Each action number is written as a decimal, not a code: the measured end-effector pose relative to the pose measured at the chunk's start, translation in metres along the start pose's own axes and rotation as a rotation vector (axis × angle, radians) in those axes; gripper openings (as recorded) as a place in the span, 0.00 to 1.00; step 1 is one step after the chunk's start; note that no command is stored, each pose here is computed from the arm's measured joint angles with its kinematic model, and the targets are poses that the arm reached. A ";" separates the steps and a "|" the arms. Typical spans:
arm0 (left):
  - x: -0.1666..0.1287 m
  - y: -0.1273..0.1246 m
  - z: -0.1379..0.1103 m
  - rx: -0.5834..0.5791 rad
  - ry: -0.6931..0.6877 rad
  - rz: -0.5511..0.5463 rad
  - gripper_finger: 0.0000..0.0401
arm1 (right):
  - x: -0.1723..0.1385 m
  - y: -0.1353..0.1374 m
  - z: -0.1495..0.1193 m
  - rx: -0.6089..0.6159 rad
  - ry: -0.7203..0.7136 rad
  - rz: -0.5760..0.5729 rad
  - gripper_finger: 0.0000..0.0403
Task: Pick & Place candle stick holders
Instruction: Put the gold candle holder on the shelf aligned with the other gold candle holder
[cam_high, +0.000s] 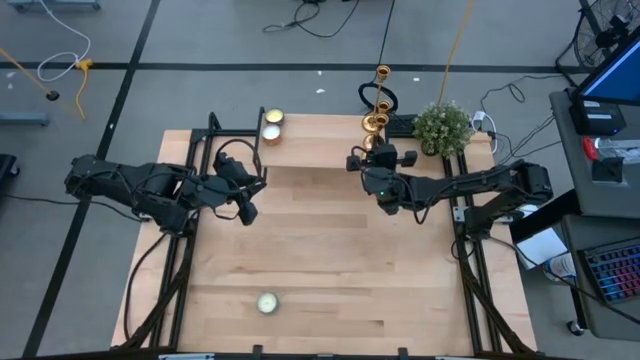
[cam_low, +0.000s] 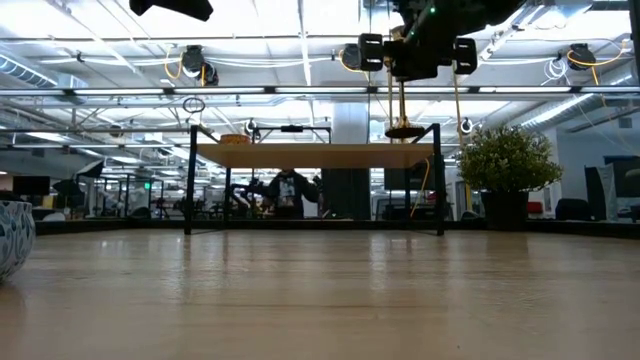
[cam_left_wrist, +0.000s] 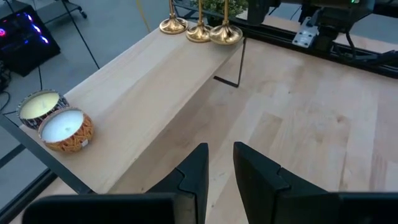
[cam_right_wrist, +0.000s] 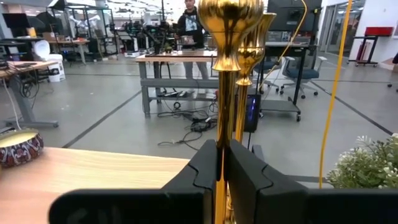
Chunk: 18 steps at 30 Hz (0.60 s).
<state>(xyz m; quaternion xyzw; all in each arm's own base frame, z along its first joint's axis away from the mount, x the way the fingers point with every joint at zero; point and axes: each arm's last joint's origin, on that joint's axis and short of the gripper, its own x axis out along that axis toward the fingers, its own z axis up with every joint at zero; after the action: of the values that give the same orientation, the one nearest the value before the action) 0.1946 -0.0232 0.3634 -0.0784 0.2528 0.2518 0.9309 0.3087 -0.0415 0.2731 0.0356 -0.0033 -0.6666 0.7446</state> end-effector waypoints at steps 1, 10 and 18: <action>0.000 0.000 0.000 0.000 0.000 0.000 0.20 | 0.000 0.000 0.000 -0.001 0.000 0.000 0.03; 0.000 0.000 0.000 -0.008 0.000 0.000 0.20 | 0.000 0.000 -0.001 -0.006 0.001 -0.002 0.03; 0.000 -0.001 0.002 -0.019 -0.011 -0.016 0.20 | 0.000 -0.002 0.000 -0.010 -0.016 -0.053 0.03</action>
<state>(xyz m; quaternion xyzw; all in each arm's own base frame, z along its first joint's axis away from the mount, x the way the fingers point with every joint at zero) 0.1958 -0.0237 0.3648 -0.0876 0.2447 0.2472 0.9334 0.3069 -0.0418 0.2727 0.0267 -0.0051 -0.6862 0.7269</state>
